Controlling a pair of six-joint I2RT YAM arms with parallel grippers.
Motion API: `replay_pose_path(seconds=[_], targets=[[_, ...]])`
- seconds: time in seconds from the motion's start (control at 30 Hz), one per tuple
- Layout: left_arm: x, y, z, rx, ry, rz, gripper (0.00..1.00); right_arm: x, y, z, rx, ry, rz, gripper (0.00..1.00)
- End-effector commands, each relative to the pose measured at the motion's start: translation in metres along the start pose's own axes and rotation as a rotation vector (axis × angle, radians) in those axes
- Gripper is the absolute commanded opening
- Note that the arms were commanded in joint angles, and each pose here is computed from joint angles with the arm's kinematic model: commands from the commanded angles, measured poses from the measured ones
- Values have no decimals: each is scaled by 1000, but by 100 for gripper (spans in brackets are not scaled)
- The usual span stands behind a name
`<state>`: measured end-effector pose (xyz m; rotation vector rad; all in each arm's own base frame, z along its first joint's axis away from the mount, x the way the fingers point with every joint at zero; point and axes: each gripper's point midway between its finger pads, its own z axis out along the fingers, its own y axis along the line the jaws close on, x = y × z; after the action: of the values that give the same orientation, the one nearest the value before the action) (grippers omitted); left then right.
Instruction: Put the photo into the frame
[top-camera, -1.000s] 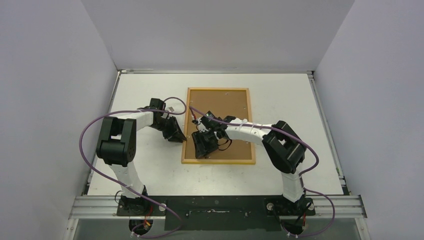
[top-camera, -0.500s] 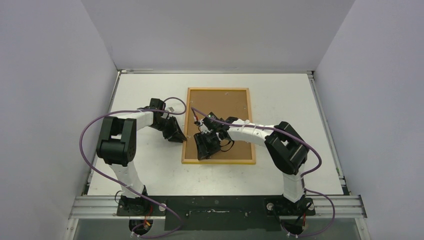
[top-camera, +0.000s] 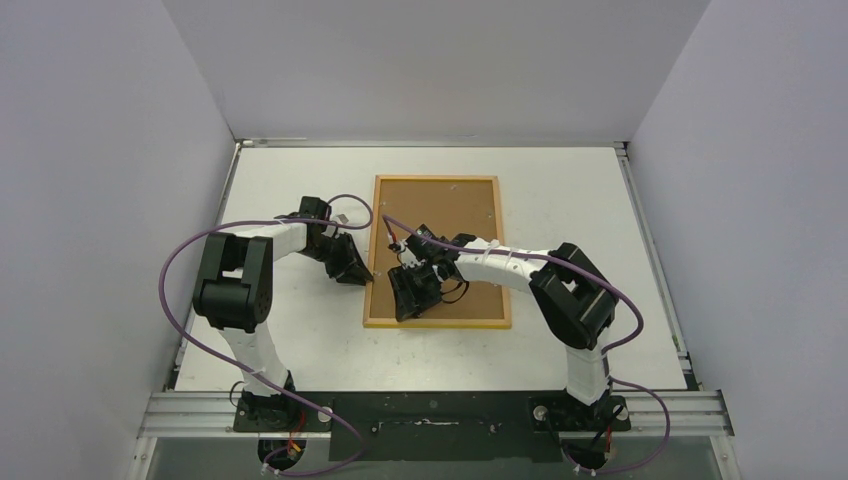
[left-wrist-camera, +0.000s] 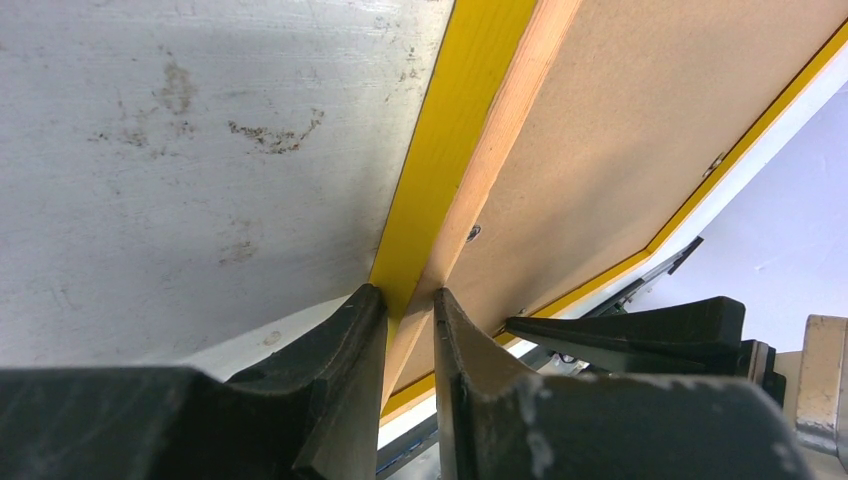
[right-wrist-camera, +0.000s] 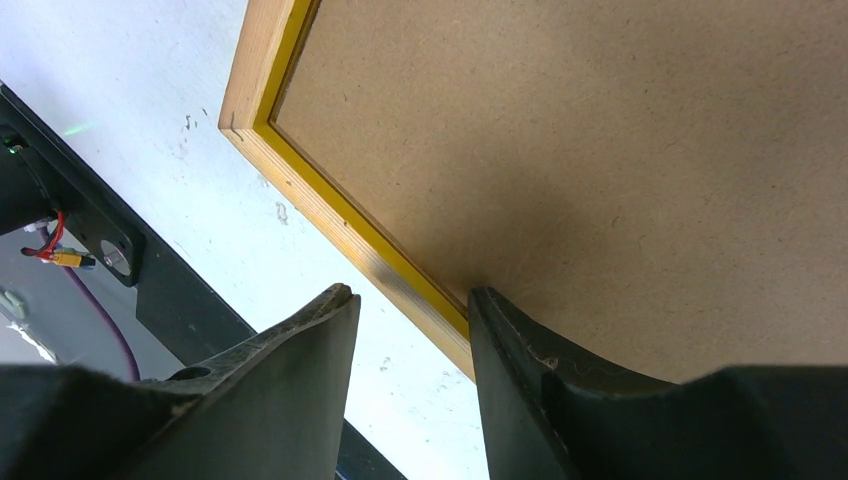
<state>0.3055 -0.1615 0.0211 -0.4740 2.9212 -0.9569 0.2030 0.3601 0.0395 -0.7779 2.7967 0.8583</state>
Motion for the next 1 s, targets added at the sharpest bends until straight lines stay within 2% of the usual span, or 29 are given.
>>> replay_pose_path(seconds=[0.0,0.23,0.4,0.47,0.6,0.7,0.87,0.97], targets=[[-10,11,7,-57,-30,6,20,26,-9,-6,49,93,11,46],[-12,13,8,-66,-34,7,20,37,-16,-11,98,174,25,46],[-15,13,9,-61,-41,6,20,29,-15,-15,108,155,5,47],[-16,13,8,-60,-44,5,20,13,-7,-19,91,88,-14,48],[-19,10,5,-51,-53,10,21,-33,17,-40,34,-133,-34,52],[-22,5,1,-37,-63,21,28,-56,17,-58,51,-261,-21,54],[-28,-9,-8,3,-91,51,46,-62,-32,-97,244,-420,81,61],[-29,-17,-11,38,-99,65,51,-55,-82,-137,387,-532,219,67]])
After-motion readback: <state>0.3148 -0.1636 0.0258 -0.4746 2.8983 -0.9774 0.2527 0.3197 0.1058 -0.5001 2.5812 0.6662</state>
